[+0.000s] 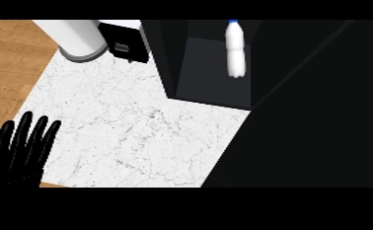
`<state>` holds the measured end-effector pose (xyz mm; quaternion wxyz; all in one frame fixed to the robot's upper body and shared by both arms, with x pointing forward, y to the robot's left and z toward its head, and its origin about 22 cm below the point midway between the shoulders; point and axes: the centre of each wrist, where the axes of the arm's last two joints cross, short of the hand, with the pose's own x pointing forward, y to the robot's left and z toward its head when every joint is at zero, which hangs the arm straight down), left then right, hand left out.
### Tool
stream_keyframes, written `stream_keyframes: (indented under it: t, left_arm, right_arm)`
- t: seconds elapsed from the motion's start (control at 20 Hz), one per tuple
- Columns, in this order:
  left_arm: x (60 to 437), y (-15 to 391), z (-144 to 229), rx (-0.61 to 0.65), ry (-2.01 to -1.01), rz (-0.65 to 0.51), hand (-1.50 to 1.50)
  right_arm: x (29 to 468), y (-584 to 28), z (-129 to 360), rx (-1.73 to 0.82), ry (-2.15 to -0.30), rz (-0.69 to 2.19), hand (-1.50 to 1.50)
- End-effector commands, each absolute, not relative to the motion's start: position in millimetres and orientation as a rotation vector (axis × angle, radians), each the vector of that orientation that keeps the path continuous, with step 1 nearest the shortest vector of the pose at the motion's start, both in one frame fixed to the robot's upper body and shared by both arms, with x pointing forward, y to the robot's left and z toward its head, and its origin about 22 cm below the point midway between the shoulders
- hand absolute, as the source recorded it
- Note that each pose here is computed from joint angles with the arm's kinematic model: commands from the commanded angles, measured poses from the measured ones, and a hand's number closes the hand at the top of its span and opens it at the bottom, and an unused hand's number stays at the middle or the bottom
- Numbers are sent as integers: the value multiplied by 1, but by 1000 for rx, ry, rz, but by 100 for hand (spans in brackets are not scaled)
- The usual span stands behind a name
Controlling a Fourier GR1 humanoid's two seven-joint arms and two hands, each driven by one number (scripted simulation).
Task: Pick up the bottled water, place it into the cabinet and close the cabinet
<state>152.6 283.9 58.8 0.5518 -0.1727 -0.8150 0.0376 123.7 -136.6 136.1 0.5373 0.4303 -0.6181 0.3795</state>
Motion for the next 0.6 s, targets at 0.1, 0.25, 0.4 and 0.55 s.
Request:
stream_keyframes:
  t: [0.1,0.25,0.4,0.55]
  left_arm:
    - [150,290,54,-368,-1917,115,-150]
    - [148,292,53,-378,-1916,124,-150]
    - [150,294,58,-375,-1939,117,-150]
    - [150,292,56,-402,-1920,108,-150]
  right_arm:
    - [151,-136,124,858,-1537,478,150]
    - [156,-142,118,818,-1537,390,150]
    - [161,-146,119,798,-1559,339,150]
    - [174,-149,117,763,-1563,295,150]
